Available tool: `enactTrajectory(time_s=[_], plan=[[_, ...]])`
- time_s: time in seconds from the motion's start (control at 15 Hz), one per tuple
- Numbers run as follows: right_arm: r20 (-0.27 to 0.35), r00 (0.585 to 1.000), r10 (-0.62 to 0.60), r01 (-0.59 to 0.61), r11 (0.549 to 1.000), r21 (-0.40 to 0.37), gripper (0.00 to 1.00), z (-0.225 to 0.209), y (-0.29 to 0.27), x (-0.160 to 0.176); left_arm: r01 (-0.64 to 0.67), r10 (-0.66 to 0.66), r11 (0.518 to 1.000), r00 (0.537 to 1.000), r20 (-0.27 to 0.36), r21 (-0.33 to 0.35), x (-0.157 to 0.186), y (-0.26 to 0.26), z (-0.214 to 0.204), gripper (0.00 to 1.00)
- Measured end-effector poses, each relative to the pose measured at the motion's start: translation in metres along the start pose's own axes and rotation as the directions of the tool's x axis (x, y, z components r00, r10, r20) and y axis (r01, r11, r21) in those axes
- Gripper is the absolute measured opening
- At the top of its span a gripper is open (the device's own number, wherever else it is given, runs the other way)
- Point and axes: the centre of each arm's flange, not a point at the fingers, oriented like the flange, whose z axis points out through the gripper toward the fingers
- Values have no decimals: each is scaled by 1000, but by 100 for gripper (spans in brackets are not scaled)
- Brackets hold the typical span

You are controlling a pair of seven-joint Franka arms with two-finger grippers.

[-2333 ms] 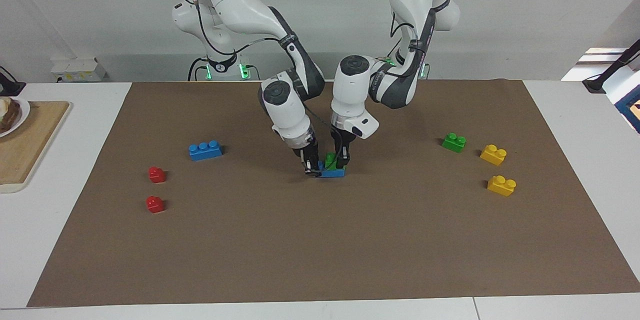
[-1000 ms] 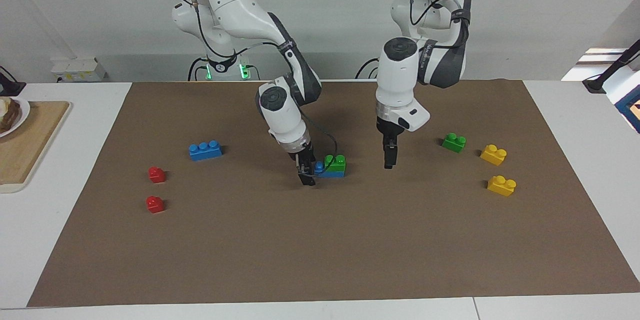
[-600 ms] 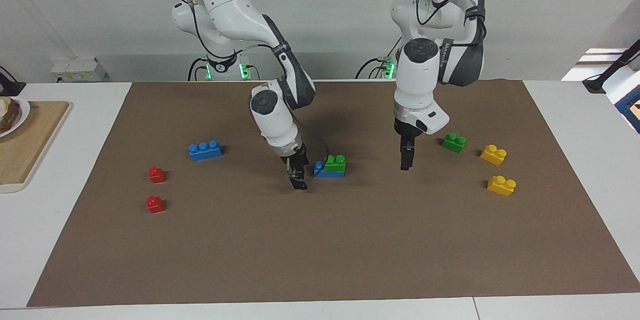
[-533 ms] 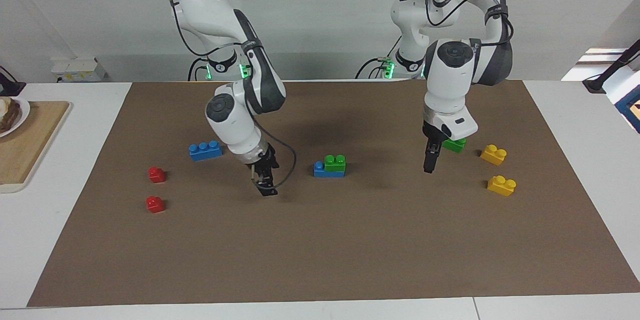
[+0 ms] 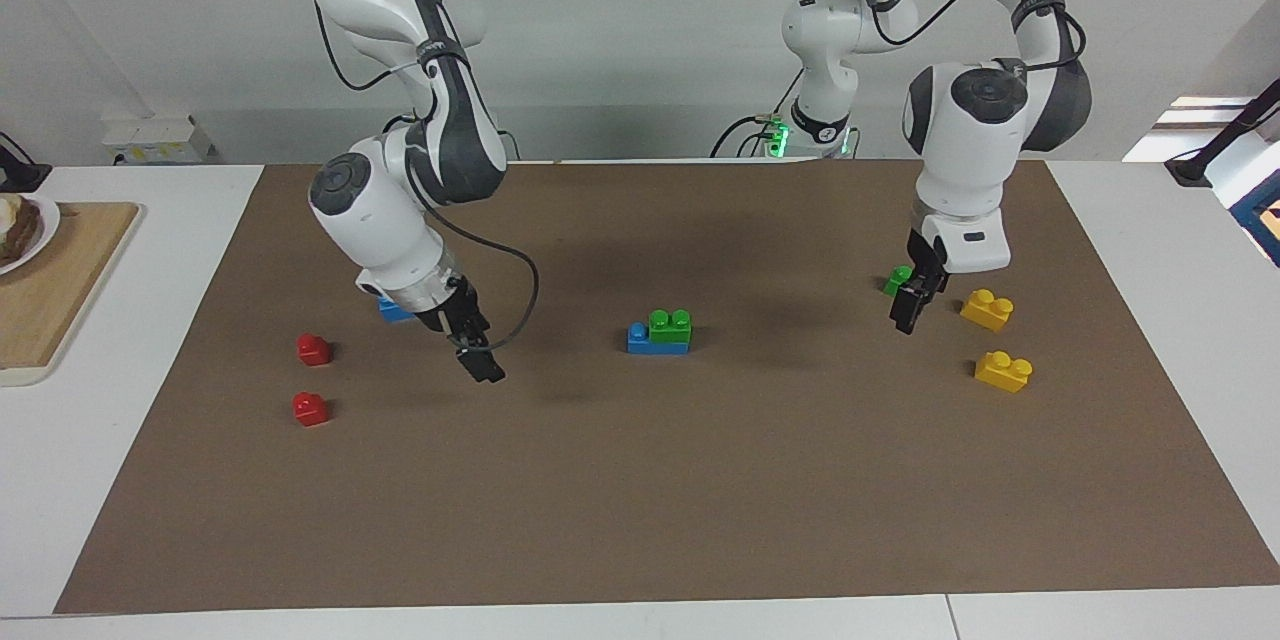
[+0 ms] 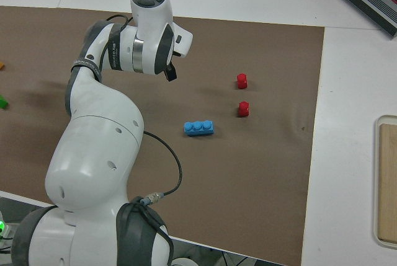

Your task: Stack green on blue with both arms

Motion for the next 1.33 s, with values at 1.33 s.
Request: enactTrajectory(time_s=[1.33], plan=[[36,646,-763,755,631,-176,100,-187,75,-24,-342,353,931,932,79,-128,8,-22,-106,100]])
